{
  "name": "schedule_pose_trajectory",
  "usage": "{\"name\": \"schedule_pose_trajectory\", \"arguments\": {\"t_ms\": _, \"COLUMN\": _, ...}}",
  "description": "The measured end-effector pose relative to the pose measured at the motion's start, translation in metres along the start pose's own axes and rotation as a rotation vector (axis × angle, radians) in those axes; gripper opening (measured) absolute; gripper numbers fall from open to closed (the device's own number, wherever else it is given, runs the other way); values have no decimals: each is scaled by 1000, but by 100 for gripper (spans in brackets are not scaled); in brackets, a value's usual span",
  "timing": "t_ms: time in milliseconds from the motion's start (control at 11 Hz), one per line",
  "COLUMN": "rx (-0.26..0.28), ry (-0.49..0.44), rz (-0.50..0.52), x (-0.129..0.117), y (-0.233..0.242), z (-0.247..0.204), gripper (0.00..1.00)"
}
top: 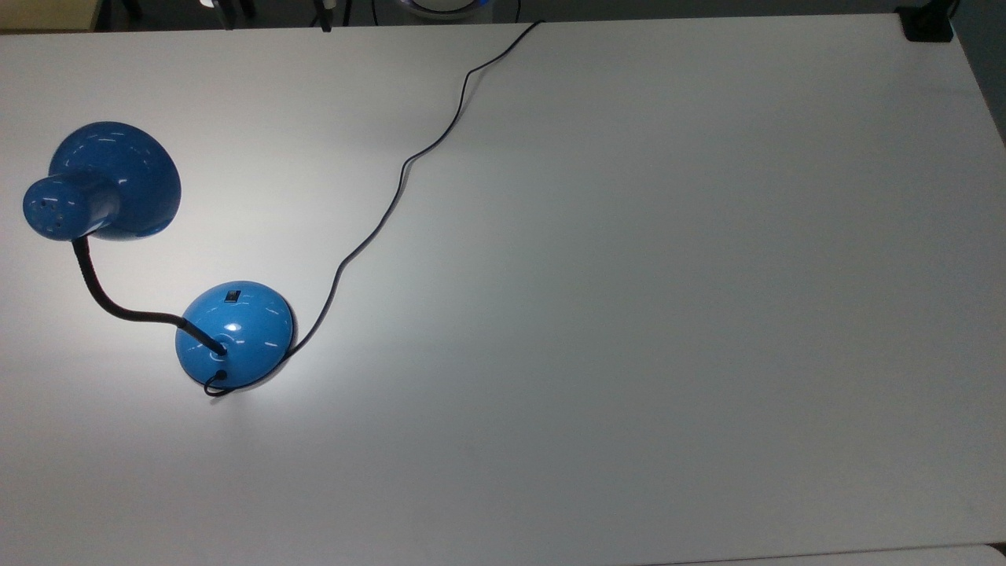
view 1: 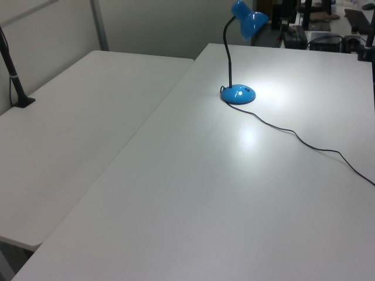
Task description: Turn off the lamp
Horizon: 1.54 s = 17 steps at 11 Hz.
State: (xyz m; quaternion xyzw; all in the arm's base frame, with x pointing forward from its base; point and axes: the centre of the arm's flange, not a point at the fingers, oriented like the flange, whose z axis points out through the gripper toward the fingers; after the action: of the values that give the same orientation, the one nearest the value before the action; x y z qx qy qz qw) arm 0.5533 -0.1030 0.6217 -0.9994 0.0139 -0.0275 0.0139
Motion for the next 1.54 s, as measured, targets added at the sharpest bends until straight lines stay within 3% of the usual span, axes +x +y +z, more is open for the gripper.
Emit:
{"name": "schedule_pose_trajectory", "arguments": {"t_ms": 908, "rx": 0, "ry": -3, "rz": -3, "x": 1, "y": -1, "z": 2, "gripper": 100}}
{"name": "schedule_pose_trajectory", "arguments": {"t_ms": 1090, "rx": -1, "ry": -18, "rz": -136, "x": 0, "y": 0, "z": 8, "gripper": 100}}
{"name": "schedule_pose_trajectory", "arguments": {"t_ms": 1271, "rx": -44, "ry": -71, "rz": -286, "x": -4, "y": 10, "z": 23, "gripper": 100}}
{"name": "schedule_pose_trajectory", "arguments": {"t_ms": 1543, "rx": -116, "ry": -168, "rz": -337, "x": -5, "y": 23, "z": 59, "gripper": 98}}
